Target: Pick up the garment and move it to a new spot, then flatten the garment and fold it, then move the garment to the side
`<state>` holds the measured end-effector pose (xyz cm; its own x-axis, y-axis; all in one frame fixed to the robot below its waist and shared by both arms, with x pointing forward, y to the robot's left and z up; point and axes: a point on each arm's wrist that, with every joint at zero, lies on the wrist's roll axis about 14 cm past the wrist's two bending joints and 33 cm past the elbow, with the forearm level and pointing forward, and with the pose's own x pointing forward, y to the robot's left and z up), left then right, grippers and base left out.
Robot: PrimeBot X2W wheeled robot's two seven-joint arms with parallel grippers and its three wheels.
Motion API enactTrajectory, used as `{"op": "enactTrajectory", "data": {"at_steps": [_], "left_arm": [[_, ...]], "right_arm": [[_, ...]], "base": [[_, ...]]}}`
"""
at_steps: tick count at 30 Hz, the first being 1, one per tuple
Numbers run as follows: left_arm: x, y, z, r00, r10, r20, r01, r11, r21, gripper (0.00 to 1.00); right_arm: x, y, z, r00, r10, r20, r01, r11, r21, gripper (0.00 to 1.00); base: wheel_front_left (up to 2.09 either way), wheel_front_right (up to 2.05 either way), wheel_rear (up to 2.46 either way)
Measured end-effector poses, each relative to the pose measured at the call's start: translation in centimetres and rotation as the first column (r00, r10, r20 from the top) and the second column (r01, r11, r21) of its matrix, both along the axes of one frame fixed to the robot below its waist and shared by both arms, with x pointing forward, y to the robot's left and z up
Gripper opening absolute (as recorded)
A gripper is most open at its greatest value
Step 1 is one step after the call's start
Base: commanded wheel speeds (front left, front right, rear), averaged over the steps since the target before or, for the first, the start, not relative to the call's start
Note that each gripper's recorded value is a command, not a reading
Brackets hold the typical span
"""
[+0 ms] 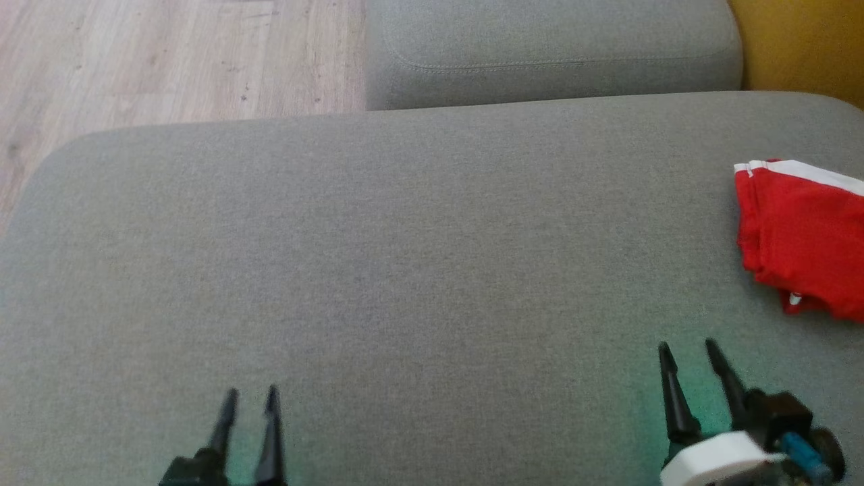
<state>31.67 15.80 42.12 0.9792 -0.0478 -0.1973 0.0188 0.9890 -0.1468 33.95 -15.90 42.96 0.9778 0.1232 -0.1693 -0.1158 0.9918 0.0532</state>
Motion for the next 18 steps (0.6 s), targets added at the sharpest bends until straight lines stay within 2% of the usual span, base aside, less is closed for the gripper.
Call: {"op": "enactTrajectory", "data": {"at_steps": [7, 18], "left_arm": [[-2.2, 0.1, -3.3, 0.992, 0.008, -0.123, -0.008, 1.0, -0.006, 0.0], [-1.9, 0.5, -3.4, 0.988, 0.049, -0.147, -0.066, 0.991, -0.114, 0.0]], "right_arm": [[-2.2, -0.3, -3.5, 0.992, -0.011, -0.123, 0.012, 1.0, 0.006, 0.0], [-2.0, -0.9, -3.4, 0.987, -0.069, -0.145, 0.087, 0.989, 0.12, 0.0]], "base": [[0.0, 0.0, 0.0], [0.0, 0.0, 0.0]]}}
